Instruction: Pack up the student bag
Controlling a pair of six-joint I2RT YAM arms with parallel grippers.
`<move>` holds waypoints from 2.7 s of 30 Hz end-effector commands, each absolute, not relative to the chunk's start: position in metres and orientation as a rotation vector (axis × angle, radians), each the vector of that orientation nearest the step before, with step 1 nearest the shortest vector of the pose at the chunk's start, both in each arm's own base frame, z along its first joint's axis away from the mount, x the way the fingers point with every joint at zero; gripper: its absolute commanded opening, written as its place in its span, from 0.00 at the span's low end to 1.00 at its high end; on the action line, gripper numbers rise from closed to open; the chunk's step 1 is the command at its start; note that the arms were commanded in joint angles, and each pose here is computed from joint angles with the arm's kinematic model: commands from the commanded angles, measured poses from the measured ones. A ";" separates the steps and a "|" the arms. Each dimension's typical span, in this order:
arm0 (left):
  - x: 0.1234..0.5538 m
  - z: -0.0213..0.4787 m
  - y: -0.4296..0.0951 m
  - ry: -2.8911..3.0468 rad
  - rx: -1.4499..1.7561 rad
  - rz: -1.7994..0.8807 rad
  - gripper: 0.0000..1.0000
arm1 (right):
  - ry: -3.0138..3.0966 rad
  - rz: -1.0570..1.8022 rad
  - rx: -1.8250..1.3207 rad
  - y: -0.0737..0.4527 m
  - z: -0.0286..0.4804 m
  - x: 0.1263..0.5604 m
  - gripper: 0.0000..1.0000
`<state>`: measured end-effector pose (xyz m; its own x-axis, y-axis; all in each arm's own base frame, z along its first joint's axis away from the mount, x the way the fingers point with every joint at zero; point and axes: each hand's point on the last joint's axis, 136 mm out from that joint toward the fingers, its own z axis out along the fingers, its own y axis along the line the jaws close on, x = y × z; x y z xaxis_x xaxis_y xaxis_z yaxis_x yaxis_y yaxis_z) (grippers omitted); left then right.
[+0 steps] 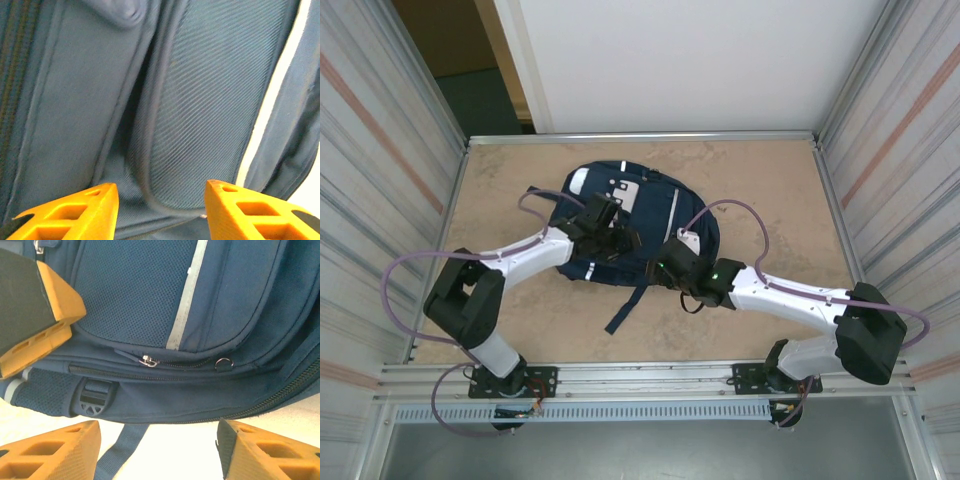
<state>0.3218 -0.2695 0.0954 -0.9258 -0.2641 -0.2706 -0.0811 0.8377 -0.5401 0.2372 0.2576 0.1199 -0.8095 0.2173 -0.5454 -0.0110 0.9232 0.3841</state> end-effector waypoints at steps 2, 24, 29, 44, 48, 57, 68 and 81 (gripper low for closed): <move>0.347 0.105 -0.283 2.631 -0.191 -0.760 0.46 | 2.425 0.502 0.184 0.253 0.132 0.241 0.62; 0.344 0.065 -0.293 2.786 -0.316 -0.587 0.28 | 2.515 0.503 0.196 0.260 0.109 0.236 0.64; 0.337 0.098 -0.310 2.731 -0.324 -0.803 0.00 | 2.573 0.467 0.197 0.257 0.097 0.241 0.63; 0.301 0.134 -0.343 2.673 -0.387 -1.240 0.00 | 2.477 0.320 0.642 0.245 0.093 0.254 0.59; 0.296 0.135 -0.340 2.660 -0.389 -1.262 0.00 | 2.351 0.061 0.657 0.226 0.097 0.263 0.55; 0.290 0.142 -0.327 2.641 -0.374 -1.227 0.00 | 2.286 -0.099 0.626 0.201 0.102 0.270 0.45; 0.290 0.145 -0.312 2.666 -0.348 -1.228 0.00 | 2.422 0.188 0.293 0.220 0.104 0.268 0.07; 0.296 0.134 -0.273 2.677 -0.330 -1.062 0.00 | 2.626 0.562 -0.192 0.210 0.113 0.256 0.00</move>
<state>0.2995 -0.2914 0.1267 -0.9435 -0.3165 -0.0985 -0.1537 0.6811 -0.7159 0.2667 0.2136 0.1104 -0.8826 0.0891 -0.4616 -0.0940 0.9285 0.3592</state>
